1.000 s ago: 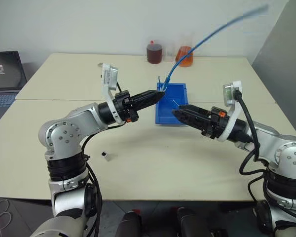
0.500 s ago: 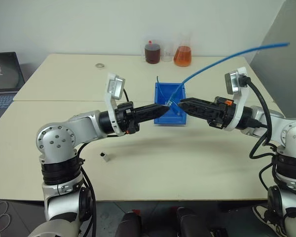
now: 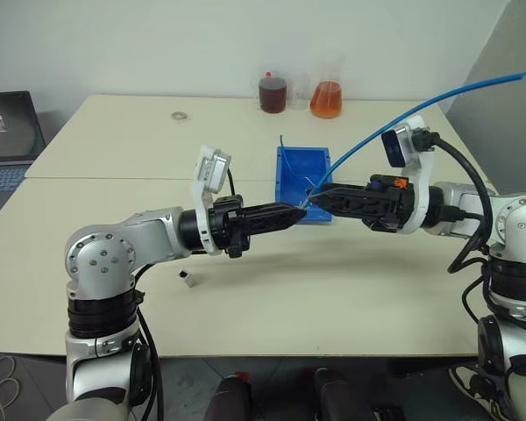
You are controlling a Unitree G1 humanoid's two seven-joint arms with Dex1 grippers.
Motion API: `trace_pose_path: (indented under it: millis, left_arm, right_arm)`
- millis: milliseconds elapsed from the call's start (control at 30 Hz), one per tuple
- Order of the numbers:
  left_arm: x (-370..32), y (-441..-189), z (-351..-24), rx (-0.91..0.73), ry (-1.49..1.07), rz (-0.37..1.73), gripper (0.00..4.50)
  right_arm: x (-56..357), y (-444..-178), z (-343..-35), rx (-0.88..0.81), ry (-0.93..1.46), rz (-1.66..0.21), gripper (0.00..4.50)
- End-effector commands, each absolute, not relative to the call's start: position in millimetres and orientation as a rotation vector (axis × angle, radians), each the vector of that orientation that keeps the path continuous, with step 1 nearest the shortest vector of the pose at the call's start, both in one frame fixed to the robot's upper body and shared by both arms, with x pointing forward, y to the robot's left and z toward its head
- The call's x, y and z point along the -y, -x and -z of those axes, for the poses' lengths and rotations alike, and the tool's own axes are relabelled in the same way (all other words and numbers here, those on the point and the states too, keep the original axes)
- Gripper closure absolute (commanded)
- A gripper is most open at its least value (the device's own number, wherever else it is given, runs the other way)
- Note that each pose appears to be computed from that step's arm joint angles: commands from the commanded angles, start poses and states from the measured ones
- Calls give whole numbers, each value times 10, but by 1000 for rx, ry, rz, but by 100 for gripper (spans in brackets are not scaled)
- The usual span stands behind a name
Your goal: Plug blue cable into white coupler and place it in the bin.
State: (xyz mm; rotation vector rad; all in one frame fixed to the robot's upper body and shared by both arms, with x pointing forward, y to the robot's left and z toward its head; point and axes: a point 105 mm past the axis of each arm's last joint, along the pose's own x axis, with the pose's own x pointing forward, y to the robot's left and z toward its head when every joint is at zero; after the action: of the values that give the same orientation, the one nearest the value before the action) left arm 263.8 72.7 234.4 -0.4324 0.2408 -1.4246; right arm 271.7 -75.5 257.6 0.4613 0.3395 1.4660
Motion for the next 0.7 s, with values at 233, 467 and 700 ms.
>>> trace_pose_path:
  millis: [233, 467, 700]
  left_arm:
    - [-691, -2574, -2414, -199, 401, 1468, 428]
    - [-687, -2549, -2385, -207, 394, 1478, 428]
    - [-683, -2550, -2362, -187, 371, 1474, 428]
  right_arm:
    - [710, -2629, -2635, -341, -444, -1534, 326]
    - [725, -2665, -2625, -353, -448, -1523, 432]
    - [751, -2683, -2606, -365, -427, -1510, 432]
